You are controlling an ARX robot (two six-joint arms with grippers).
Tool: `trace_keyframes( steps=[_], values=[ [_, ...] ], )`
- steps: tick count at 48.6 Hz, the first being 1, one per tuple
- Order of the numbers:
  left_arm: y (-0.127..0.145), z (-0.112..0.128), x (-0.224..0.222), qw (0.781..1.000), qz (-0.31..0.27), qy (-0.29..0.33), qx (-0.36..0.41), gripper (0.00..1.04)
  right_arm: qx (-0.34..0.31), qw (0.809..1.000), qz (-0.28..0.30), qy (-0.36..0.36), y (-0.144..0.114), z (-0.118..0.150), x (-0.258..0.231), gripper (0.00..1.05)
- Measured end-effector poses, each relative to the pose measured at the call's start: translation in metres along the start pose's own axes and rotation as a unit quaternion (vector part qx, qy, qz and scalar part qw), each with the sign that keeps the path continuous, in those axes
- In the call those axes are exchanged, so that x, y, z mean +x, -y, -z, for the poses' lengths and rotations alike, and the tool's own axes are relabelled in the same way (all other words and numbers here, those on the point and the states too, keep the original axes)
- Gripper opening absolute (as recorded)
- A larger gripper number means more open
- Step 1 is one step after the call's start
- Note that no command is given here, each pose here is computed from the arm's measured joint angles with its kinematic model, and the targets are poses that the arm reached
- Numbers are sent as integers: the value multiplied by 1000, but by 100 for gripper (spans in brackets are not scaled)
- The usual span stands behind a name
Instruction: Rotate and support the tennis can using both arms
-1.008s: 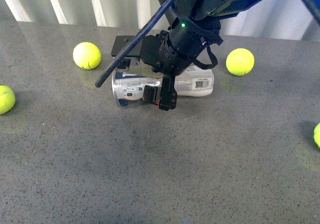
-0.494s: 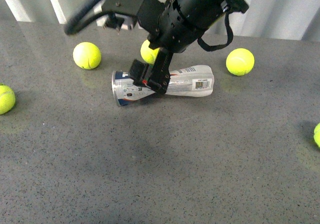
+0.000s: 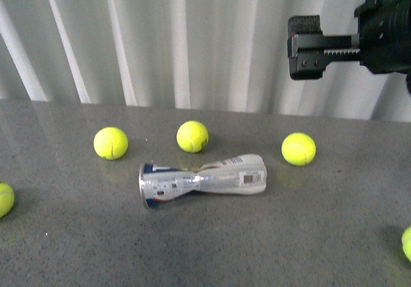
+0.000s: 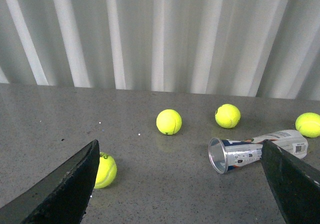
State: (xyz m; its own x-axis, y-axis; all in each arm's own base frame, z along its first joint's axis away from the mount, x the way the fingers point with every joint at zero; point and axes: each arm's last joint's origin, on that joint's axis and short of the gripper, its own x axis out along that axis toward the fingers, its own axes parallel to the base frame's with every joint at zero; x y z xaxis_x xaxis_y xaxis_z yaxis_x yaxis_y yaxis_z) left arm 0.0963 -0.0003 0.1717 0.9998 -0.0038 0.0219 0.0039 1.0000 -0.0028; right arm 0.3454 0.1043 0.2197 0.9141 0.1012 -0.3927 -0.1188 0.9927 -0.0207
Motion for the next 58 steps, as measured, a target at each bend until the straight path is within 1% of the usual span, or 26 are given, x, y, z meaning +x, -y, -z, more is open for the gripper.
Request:
trace_keyframes(
  steps=[1, 4, 8, 9, 11, 12, 19, 26, 40, 50, 53, 58],
  values=[
    [0, 0, 0, 1000, 0, 0, 0, 98, -1, 999, 21, 29, 1, 4, -1, 90],
    [0, 0, 0, 1000, -1, 0, 0, 98, 8, 995, 44, 93, 5, 14, -6, 81],
    [0, 0, 0, 1000, -3, 0, 0, 98, 15, 987, 40, 155, 13, 28, -24, 68],
    [0, 0, 0, 1000, -3, 0, 0, 98, 16, 986, 40, 162, 15, 29, -26, 67],
    [0, 0, 0, 1000, -2, 0, 0, 98, 19, 982, 40, 185, 21, 33, -38, 60],
    [0, 0, 0, 1000, -2, 0, 0, 98, 22, 979, 43, 196, 27, 36, -46, 54],
    [0, 0, 0, 1000, -1, 1, 0, 98, 26, 977, 62, 201, 48, 57, -74, 29],
    [0, 0, 0, 1000, -1, 1, 0, 98, 21, 980, 50, 189, 55, 79, -95, 3],
    [0, 0, 0, 1000, -1, 0, 0, 98, 22, 979, 57, 193, 67, 102, -127, 3],
    [0, 0, 0, 1000, -1, 1, 0, 98, 21, 980, 54, 192, 71, 114, -144, 3],
    [0, 0, 0, 1000, -1, 0, 0, 98, 20, 979, 45, 199, 77, 121, -149, 3],
    [0, 0, 0, 1000, -1, 1, 0, 98, 23, 980, 58, 190, 80, 131, -153, 3]
  ],
)
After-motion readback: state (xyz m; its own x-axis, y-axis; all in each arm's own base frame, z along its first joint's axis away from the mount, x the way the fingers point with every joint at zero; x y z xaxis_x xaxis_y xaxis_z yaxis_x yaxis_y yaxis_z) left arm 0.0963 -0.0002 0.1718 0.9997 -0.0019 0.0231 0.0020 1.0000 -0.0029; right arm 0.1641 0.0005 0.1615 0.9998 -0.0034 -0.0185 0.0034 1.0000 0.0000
